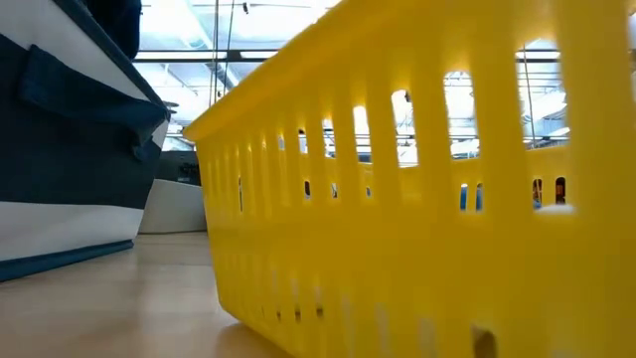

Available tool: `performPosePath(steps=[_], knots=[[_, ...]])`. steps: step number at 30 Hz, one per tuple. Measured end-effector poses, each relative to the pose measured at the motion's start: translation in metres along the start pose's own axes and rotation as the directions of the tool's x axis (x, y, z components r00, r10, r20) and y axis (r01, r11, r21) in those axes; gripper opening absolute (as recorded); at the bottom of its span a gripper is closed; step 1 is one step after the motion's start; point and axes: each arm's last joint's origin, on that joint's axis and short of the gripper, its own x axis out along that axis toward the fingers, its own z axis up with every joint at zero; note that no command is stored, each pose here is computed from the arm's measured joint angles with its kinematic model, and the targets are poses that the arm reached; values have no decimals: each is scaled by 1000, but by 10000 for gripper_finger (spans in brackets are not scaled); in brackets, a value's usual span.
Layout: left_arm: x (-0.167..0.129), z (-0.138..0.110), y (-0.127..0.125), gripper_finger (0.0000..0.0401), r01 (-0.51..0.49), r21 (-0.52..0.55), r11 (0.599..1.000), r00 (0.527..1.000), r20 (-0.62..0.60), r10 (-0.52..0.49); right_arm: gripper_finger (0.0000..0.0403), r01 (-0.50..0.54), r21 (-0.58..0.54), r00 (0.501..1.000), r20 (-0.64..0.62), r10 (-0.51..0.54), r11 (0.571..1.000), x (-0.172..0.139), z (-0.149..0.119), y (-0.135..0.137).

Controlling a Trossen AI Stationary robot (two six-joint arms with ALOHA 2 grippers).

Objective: Pick & place medical supplies in basket/bin
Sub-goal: Put the dark blue patient gown into the blue bin

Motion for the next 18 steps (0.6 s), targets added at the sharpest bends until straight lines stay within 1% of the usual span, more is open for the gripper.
performPosePath(steps=[4, 7, 10, 13, 16, 18], knots=[[15, 0, -4, 33, 16, -38, 999, 997, -74, -18, 309, -2, 3, 1000, -2, 2, 1000, 0, 0, 0], [35, -6, -5, 33, 7, -57, 998, 989, -146, -15, 309, -4, 21, 1000, -5, 4, 1000, 0, -1, 0], [58, -13, -4, 33, 4, -55, 998, 983, -184, -14, 309, -8, 19, 1000, -13, 8, 1000, 0, -1, 1], [80, -19, -2, 33, 19, -50, 999, 984, -176, -28, 309, -11, 46, 1000, -21, 12, 999, 0, -2, 1], [100, -28, 1, 33, 39, -42, 998, 990, -133, -45, 309, -16, 86, 1000, -22, 17, 996, 0, -3, 2], [111, -35, 3, 33, 61, -39, 997, 993, -97, -65, 309, -48, 135, 999, -4, 49, 990, 0, -2, 3]])
